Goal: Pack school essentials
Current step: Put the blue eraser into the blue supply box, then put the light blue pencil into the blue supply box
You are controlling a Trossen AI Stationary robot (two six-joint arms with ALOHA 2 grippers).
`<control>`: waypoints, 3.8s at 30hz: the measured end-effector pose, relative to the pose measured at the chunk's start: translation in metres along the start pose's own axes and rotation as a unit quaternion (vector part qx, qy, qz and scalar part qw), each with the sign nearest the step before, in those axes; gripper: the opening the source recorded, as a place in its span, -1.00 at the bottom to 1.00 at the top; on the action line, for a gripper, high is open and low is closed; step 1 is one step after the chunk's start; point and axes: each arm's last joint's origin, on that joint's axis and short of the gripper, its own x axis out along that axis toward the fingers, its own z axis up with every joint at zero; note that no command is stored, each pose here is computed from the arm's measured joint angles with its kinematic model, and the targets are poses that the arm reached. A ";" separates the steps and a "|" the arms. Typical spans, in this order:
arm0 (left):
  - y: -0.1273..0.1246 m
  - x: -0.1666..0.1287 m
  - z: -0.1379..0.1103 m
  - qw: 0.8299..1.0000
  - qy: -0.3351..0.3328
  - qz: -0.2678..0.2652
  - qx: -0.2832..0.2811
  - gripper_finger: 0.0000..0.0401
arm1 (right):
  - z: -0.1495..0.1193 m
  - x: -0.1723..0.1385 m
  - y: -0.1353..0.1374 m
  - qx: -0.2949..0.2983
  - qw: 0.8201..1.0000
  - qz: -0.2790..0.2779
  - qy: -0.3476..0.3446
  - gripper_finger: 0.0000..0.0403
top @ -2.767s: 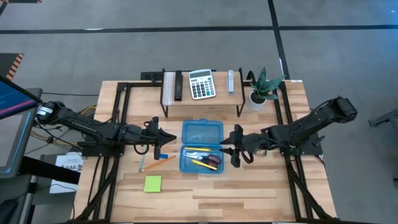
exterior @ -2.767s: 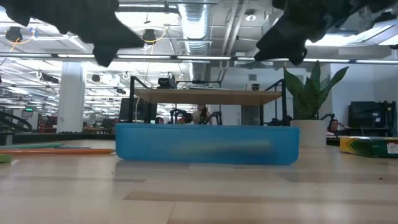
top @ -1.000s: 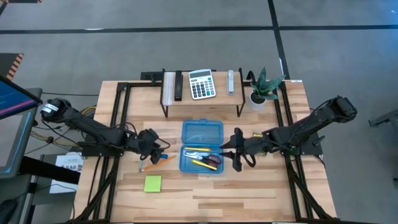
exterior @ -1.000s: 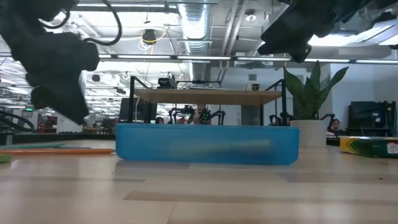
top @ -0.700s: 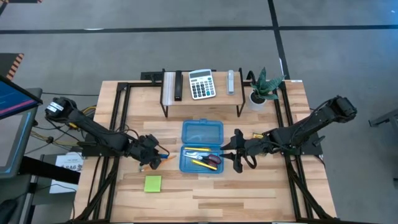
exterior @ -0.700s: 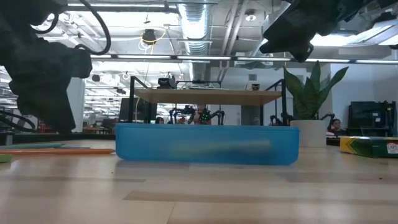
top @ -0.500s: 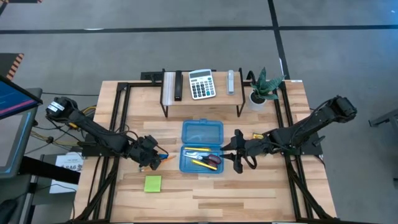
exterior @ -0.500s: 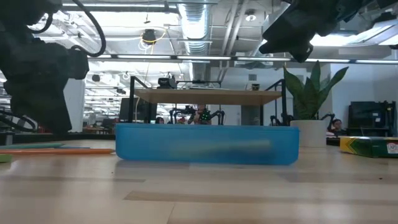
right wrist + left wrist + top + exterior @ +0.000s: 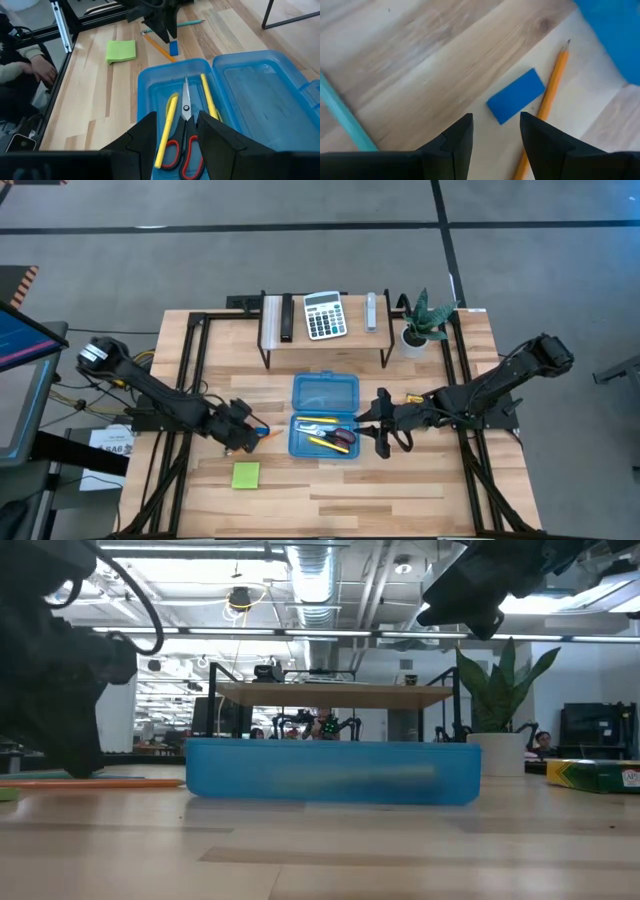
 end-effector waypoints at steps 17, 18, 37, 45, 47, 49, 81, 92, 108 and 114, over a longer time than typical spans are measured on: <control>-0.010 0.016 -0.002 1.000 -0.009 -0.016 -0.002 -0.26 | 0.000 0.000 0.000 -0.001 1.000 0.000 0.000 -0.21; -0.010 0.016 -0.002 1.000 -0.009 -0.017 -0.002 -0.26 | 0.000 0.000 0.000 -0.001 1.000 0.000 0.000 -0.21; -0.009 0.015 -0.001 0.999 -0.039 -0.007 0.037 -0.98 | 0.000 0.000 0.000 -0.001 1.000 -0.001 0.000 -0.21; -0.012 0.006 0.006 0.993 -0.093 -0.021 0.065 -1.00 | 0.000 0.000 0.000 -0.001 1.000 -0.001 0.000 -0.21; -0.012 0.001 0.008 0.991 -0.106 -0.029 0.072 -1.00 | 0.000 0.000 0.000 -0.001 1.000 -0.001 0.000 -0.21; -0.013 -0.003 0.010 0.990 -0.115 -0.038 0.077 -1.00 | 0.000 0.000 0.000 0.000 1.000 -0.001 0.000 -0.21; -0.058 -0.005 0.032 0.938 -0.208 -0.233 0.150 -1.00 | 0.000 0.000 -0.001 -0.001 1.000 -0.004 0.002 -0.21; -0.054 0.012 0.037 0.945 -0.165 -0.229 0.162 -0.59 | 0.000 0.000 -0.001 -0.001 1.000 -0.004 0.002 -0.21; 0.019 -0.046 0.030 0.995 -0.080 -0.051 0.019 -0.28 | -0.002 0.000 -0.002 0.000 1.000 -0.009 0.012 -0.21; 0.042 -0.045 0.019 0.997 -0.005 0.051 -0.054 -0.37 | -0.001 0.001 -0.004 0.002 1.000 -0.016 0.009 -0.21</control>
